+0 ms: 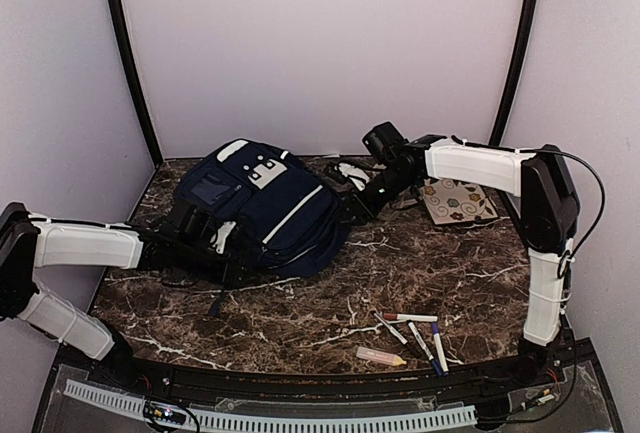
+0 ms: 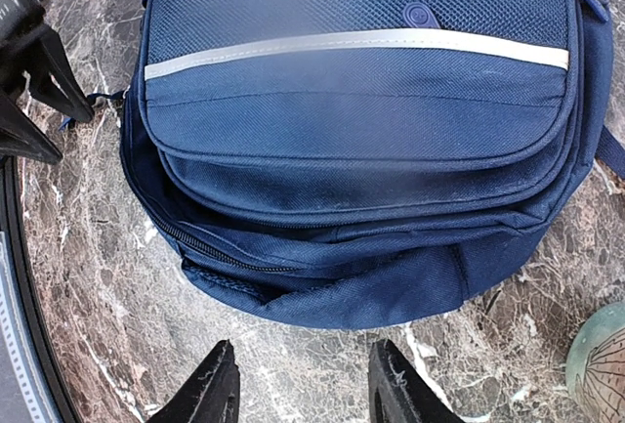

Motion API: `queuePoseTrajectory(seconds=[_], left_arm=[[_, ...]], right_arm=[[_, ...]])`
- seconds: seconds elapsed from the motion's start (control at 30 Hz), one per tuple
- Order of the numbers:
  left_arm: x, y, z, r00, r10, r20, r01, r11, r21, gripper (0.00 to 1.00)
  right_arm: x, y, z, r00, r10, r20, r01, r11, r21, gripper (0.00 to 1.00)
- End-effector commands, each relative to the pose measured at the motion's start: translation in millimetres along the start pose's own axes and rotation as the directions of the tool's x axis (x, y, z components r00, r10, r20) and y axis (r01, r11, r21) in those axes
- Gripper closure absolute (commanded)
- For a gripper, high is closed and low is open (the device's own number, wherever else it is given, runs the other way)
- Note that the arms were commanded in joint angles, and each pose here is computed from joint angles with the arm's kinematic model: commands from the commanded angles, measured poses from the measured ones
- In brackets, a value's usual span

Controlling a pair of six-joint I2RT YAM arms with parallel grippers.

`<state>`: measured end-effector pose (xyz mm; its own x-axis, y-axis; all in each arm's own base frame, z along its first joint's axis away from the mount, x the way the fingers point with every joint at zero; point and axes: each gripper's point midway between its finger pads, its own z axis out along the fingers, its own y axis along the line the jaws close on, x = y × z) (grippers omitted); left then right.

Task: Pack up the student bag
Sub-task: Grab the largest pocket of the student bag.

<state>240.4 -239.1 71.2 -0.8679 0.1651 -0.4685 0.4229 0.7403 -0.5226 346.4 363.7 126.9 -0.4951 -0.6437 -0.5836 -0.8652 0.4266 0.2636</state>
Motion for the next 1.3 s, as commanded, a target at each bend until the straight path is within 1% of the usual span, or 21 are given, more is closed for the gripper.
queuePoseTrajectory(seconds=[0.0, 0.23, 0.3, 0.47, 0.57, 0.73, 0.87, 1.0, 1.27], left_arm=[[22.6, 11.8, 6.7, 0.997, -0.008, -0.074, 0.005, 0.999, -0.032, 0.49], [25.2, 40.3, 14.2, 0.994, -0.045, -0.100, 0.027, 0.983, -0.179, 0.44], [22.4, 45.3, 15.4, 0.995, -0.037, -0.096, 0.016, 0.978, -0.206, 0.41], [8.0, 54.8, 13.2, 0.999, 0.020, -0.048, -0.032, 0.963, -0.267, 0.40], [-1.0, 58.2, 15.6, 0.997, 0.072, -0.029, -0.078, 0.957, -0.280, 0.40], [-13.1, 58.3, 25.3, 0.992, 0.122, -0.028, -0.125, 0.955, -0.269, 0.40], [-17.2, 44.9, 31.6, 0.984, 0.176, -0.007, -0.174, 0.967, -0.187, 0.40], [-16.7, 36.1, 35.7, 0.980, 0.199, -0.002, -0.197, 0.972, -0.131, 0.46], [-4.9, 41.2, 35.2, 0.987, 0.158, 0.000, -0.157, 0.978, -0.136, 0.61]], right_arm=[[1.3, -0.5, 5.9, 1.000, -0.009, 0.005, 0.009, 1.000, -0.017, 0.55], [2.6, 0.0, 8.5, 1.000, -0.002, 0.001, 0.002, 1.000, -0.029, 0.55], [3.9, -0.5, 9.0, 1.000, 0.000, -0.003, 0.000, 1.000, -0.027, 0.55], [4.4, 1.3, 9.5, 1.000, -0.003, -0.002, 0.003, 0.999, -0.038, 0.55], [4.5, 1.6, 10.8, 1.000, -0.003, -0.002, 0.003, 0.999, -0.044, 0.55], [5.8, 1.5, 12.6, 1.000, -0.005, -0.007, 0.004, 0.999, -0.046, 0.55], [6.3, 1.4, 13.2, 1.000, -0.006, -0.008, 0.006, 0.999, -0.047, 0.55], [7.6, 0.3, 14.4, 1.000, -0.003, -0.013, 0.003, 0.999, -0.046, 0.55], [8.1, 1.2, 16.4, 1.000, -0.002, -0.015, 0.001, 0.999, -0.051, 0.55]])
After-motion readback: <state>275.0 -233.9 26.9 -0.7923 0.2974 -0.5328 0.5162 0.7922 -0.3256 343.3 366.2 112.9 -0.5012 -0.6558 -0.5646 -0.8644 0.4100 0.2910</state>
